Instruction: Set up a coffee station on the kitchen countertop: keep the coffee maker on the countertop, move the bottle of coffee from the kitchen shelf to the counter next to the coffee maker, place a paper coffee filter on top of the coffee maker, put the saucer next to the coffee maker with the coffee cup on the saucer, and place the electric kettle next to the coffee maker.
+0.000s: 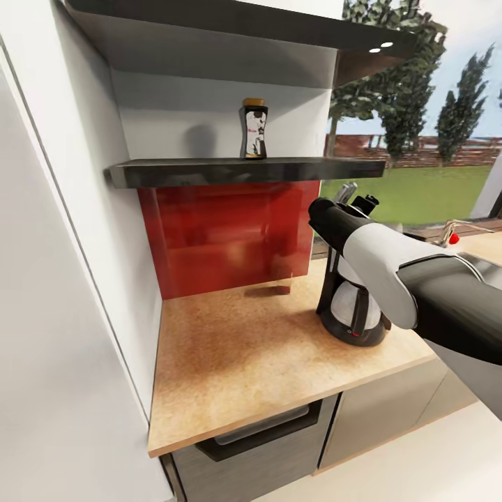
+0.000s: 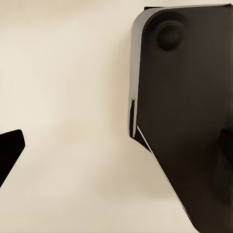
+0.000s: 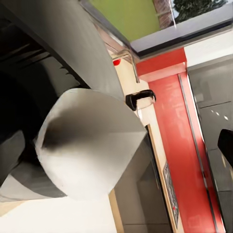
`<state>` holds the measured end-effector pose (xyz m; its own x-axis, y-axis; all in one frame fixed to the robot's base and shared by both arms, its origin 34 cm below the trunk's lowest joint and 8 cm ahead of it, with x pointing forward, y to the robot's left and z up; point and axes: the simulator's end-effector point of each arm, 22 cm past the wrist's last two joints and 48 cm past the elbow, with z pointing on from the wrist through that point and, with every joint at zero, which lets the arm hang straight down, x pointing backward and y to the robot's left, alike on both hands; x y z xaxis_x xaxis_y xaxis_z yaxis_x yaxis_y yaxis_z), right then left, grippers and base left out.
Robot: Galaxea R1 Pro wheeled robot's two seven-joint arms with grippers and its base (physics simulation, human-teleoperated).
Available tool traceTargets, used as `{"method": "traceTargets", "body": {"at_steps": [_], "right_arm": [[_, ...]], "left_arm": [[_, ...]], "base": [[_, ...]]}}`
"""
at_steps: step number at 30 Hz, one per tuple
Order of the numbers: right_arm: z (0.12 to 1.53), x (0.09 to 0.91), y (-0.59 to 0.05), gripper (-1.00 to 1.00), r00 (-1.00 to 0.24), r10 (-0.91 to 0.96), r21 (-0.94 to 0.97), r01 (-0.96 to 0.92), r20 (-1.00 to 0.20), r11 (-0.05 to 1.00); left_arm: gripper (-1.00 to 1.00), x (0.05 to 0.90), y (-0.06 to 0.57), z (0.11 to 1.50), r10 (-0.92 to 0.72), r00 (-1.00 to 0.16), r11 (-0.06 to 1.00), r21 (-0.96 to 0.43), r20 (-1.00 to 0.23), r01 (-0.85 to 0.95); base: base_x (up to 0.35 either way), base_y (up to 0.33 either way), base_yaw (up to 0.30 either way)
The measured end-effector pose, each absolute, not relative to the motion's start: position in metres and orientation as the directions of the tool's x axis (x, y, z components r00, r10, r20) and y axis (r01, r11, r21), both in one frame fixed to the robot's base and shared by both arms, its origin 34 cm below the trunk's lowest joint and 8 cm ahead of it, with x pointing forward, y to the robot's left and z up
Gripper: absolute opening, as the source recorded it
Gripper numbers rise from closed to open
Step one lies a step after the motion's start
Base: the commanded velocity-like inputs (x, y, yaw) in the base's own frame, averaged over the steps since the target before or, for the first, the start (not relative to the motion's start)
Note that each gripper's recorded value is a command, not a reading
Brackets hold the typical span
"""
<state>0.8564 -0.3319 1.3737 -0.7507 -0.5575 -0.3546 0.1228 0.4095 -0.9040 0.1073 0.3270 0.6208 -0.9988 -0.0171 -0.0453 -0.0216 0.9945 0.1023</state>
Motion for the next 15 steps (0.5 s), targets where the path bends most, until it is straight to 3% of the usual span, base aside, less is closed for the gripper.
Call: {"method": "traceTargets", "body": {"at_steps": [15], "right_arm": [[1.3734, 0.8564, -0.3321, 1.0, -0.751, -0.557, -0.904, 0.122, -0.354, 0.41]], "left_arm": [[1.0, 0.1067, 0.327, 0.6208, -0.017, -0.999, 0.995, 0.102, -0.044, -0.021]], "base": [[0.0, 0.001, 0.0]]}}
